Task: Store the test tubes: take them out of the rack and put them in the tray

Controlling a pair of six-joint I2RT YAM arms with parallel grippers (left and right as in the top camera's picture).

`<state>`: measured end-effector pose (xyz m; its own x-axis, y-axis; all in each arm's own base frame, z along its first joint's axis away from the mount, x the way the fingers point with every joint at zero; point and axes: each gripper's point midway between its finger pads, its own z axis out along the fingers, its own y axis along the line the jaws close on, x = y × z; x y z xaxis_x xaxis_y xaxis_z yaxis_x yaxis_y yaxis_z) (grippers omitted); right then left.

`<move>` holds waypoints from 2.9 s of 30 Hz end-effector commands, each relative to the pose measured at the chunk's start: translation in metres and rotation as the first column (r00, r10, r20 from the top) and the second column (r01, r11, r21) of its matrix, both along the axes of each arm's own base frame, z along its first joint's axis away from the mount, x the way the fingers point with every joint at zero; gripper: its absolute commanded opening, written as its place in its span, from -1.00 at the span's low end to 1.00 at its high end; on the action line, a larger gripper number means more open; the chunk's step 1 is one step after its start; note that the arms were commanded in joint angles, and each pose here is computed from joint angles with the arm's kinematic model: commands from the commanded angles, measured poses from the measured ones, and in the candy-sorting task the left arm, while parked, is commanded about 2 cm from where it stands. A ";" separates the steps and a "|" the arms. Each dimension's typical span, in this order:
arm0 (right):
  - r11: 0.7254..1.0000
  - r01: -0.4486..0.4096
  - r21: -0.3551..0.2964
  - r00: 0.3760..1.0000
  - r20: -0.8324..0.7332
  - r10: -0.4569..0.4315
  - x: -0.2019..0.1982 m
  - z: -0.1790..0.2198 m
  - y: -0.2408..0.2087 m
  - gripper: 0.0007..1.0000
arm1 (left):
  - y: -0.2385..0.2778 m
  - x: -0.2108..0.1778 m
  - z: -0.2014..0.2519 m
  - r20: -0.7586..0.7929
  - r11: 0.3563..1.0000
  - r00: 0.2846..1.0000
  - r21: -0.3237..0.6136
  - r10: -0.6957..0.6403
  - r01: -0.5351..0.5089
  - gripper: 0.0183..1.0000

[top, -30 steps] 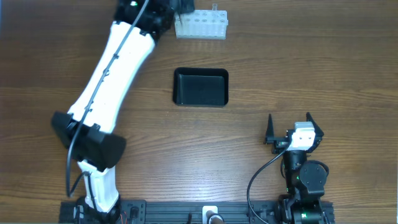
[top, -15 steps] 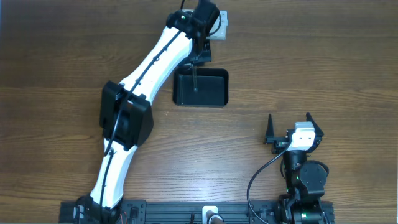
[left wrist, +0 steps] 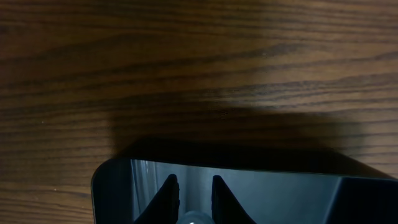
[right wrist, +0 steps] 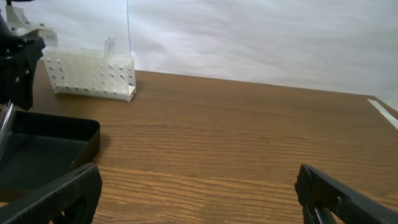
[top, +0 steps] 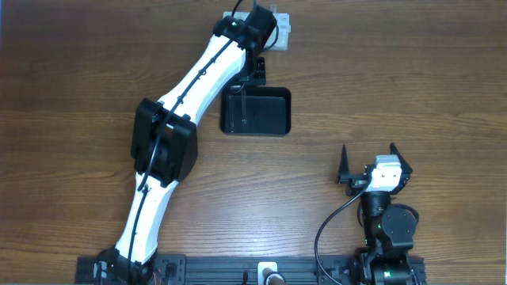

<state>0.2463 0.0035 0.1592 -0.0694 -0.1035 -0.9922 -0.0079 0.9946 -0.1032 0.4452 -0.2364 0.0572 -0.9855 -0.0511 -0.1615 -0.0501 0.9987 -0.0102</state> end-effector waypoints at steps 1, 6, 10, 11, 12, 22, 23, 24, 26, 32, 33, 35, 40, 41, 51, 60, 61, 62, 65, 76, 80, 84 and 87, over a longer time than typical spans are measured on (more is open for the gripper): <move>1.000 0.020 0.009 1.000 -0.002 -0.020 0.000 -0.002 -0.004 0.98 | 0.010 0.000 -0.005 -0.014 0.999 1.000 0.041 -0.025 0.026 -0.90; 1.000 0.020 0.009 1.000 -0.002 -0.020 0.000 -0.002 -0.004 0.98 | 0.011 0.000 -0.006 -0.014 0.998 0.999 0.052 -0.046 0.046 -0.88; 1.000 0.020 0.009 1.000 -0.002 -0.020 0.000 -0.002 -0.004 0.99 | 0.012 -0.001 -0.006 -0.015 0.997 0.999 0.056 -0.045 0.046 -0.87; 1.000 0.020 0.009 1.000 -0.002 -0.020 0.000 -0.002 -0.004 0.98 | 0.012 -0.001 -0.006 -0.018 0.997 0.999 0.057 -0.045 0.046 -0.87; 1.000 0.020 0.009 1.000 -0.002 -0.020 0.000 -0.002 -0.004 0.99 | 0.013 -0.002 -0.006 -0.023 0.997 0.999 0.060 -0.045 0.046 -0.87; 1.000 0.020 0.009 1.000 -0.002 -0.020 0.000 -0.002 -0.004 0.99 | 0.012 -0.010 -0.022 -0.078 0.997 0.996 0.056 -0.043 0.048 -0.85; 1.000 0.020 0.009 1.000 -0.002 -0.020 0.000 -0.002 -0.004 0.98 | 0.012 -0.010 -0.023 -0.077 0.997 0.996 0.056 -0.043 0.047 -0.85; 1.000 0.020 0.009 1.000 -0.002 -0.020 0.000 -0.002 -0.004 0.98 | 0.012 -0.009 -0.024 -0.077 0.997 0.996 0.056 -0.042 0.046 -0.84; 1.000 0.020 0.009 1.000 -0.002 -0.020 0.000 -0.002 -0.004 0.98 | 0.012 -0.008 -0.024 -0.075 0.997 0.996 0.055 -0.042 0.046 -0.82; 1.000 0.020 0.009 1.000 -0.002 -0.020 0.000 -0.002 -0.004 0.98 | 0.009 -0.004 -0.026 -0.059 0.998 0.997 0.047 -0.043 0.046 -0.71; 1.000 0.020 0.009 1.000 -0.002 -0.020 0.000 -0.002 -0.004 0.98 | 0.009 -0.003 -0.026 -0.057 0.998 0.997 0.047 -0.043 0.045 -0.67; 1.000 0.020 0.009 1.000 -0.002 -0.020 0.000 -0.002 -0.004 0.99 | 0.008 -0.004 -0.026 -0.058 0.998 0.997 0.043 -0.044 0.046 -0.31; 1.000 0.020 0.009 1.000 -0.002 -0.020 0.000 -0.002 -0.004 0.98 | 0.006 -0.002 -0.003 -0.019 0.999 0.999 0.019 -0.046 0.046 -0.11; 1.000 0.020 0.009 1.000 -0.002 -0.020 0.000 -0.002 -0.004 0.98 | 0.006 -0.001 0.002 -0.011 0.999 0.999 0.016 -0.046 0.046 -0.10; 1.000 0.020 0.009 1.000 -0.002 -0.020 0.000 -0.002 -0.004 0.98 | 0.047 0.026 0.179 0.440 0.999 0.898 0.018 0.016 -0.027 0.16; 1.000 0.020 0.009 1.000 -0.002 -0.020 0.000 -0.002 -0.004 0.99 | 0.122 0.015 0.374 0.859 0.993 0.498 0.110 -0.121 0.053 0.81; 1.000 0.020 0.009 1.000 -0.002 -0.020 0.000 -0.002 -0.004 0.98 | 0.134 0.008 0.383 0.878 0.993 0.466 0.109 -0.113 0.036 0.81; 1.000 0.020 0.009 1.000 -0.002 -0.020 0.000 -0.002 -0.004 0.98 | 0.147 -0.002 0.391 0.896 0.994 0.430 0.110 -0.112 0.030 0.82; 1.000 0.020 0.009 1.000 -0.002 -0.020 0.000 -0.002 -0.004 0.99 | 0.169 -0.027 0.398 0.937 0.992 0.328 0.107 -0.123 0.067 0.86; 1.000 0.020 0.009 1.000 -0.002 -0.020 0.000 -0.002 -0.004 0.99 | 0.198 -0.126 0.302 0.989 0.981 0.049 0.130 -0.138 0.146 1.00; 1.000 0.020 0.009 1.000 -0.002 -0.020 0.000 -0.002 -0.004 0.98 | 0.203 -0.159 0.259 0.990 0.982 0.027 0.132 -0.136 0.133 1.00; 1.000 0.020 0.009 1.000 -0.002 -0.020 0.000 -0.002 -0.004 0.99 | 0.207 -0.183 0.228 0.991 0.983 0.003 0.134 -0.136 0.124 1.00; 1.000 0.020 0.009 1.000 -0.002 -0.020 0.000 -0.002 -0.004 0.99 | 0.208 -0.192 0.207 0.991 0.984 0.005 0.134 -0.136 0.121 1.00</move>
<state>0.2463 0.0028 0.1592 -0.0698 -0.1039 -0.9921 -0.0041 0.9946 -0.1038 0.2601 -0.0267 0.2825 0.1484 0.0485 -0.9877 0.1185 0.9907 0.0665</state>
